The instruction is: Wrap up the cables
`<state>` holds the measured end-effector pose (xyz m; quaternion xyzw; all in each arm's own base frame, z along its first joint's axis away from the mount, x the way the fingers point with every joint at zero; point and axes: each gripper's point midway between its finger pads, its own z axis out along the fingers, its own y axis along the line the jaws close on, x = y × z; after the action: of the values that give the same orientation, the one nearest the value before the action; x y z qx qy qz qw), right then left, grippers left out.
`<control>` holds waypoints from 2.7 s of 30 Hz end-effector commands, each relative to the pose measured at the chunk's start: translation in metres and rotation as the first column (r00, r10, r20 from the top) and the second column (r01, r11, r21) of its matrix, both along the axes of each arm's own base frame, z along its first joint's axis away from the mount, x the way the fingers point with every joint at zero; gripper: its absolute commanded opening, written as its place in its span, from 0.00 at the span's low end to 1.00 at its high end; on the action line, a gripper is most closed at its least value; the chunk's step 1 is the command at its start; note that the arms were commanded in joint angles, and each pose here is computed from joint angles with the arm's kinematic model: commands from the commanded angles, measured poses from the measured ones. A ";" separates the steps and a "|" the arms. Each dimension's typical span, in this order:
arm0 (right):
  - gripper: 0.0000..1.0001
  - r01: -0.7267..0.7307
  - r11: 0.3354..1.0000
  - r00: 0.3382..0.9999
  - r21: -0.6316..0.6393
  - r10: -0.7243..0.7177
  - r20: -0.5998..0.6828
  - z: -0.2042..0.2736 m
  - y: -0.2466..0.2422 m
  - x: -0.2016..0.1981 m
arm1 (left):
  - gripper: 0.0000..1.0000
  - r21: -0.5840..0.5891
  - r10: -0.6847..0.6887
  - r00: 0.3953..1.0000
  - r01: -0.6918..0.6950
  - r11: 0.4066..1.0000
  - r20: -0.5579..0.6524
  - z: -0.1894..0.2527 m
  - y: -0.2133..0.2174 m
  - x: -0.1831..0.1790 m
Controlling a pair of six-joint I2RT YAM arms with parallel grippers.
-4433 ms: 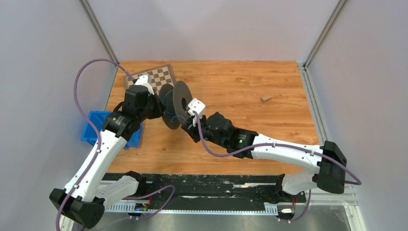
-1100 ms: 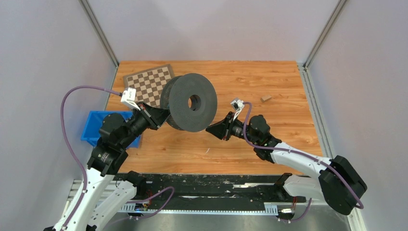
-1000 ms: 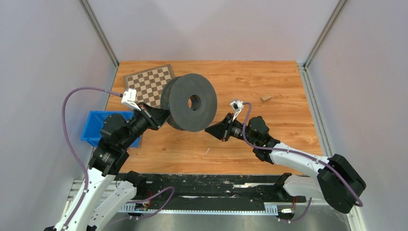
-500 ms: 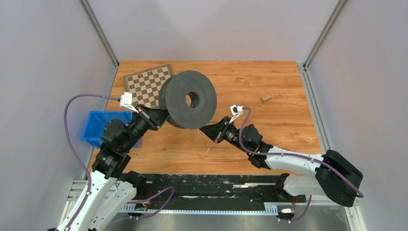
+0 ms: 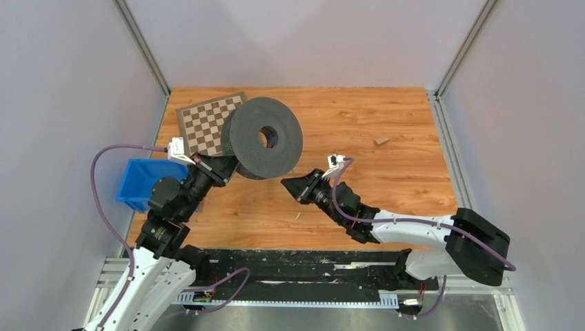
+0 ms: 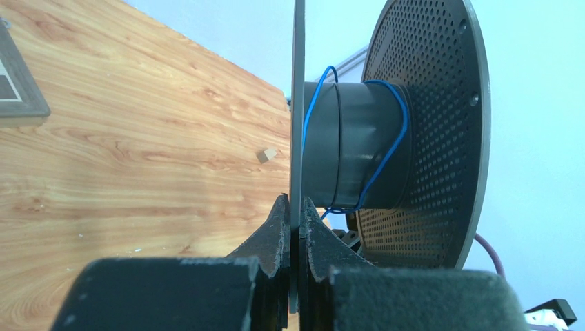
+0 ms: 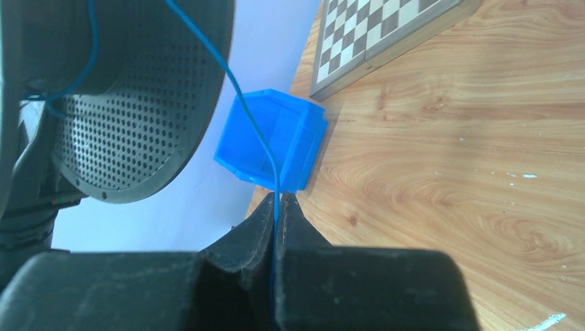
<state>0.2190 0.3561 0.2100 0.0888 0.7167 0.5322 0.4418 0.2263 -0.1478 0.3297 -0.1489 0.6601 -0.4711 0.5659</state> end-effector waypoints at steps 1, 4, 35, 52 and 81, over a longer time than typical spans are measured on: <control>0.00 0.071 0.995 0.997 0.066 -0.069 -0.028 0.019 -0.005 0.009 | 0.00 -0.091 0.039 0.989 -0.027 0.996 0.140 0.044 0.009 -0.004; 0.16 0.072 0.997 0.996 0.009 -0.072 0.043 0.019 -0.012 0.009 | 0.00 -0.073 0.021 0.989 -0.011 0.997 0.148 0.046 0.007 -0.007; 0.53 0.469 0.650 -0.124 -0.597 0.719 0.684 0.084 -0.079 -0.074 | 0.00 0.324 -0.253 0.921 0.346 0.881 -0.295 0.063 -0.022 -0.042; 0.49 0.698 0.379 -0.195 -0.607 0.917 0.349 0.038 -0.074 -0.078 | 0.00 0.263 -0.353 0.835 0.485 0.834 -0.421 0.044 -0.035 -0.032; 0.53 0.337 0.853 0.676 -0.397 0.074 0.734 0.139 -0.157 -0.058 | 0.00 0.439 -0.652 0.758 0.592 0.676 -0.018 0.080 -0.054 -0.064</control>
<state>0.1429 0.2252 0.3285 -0.4154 0.5000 0.1841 0.7372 0.1690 -0.1867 0.3624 0.1501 0.8087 -0.4392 0.3614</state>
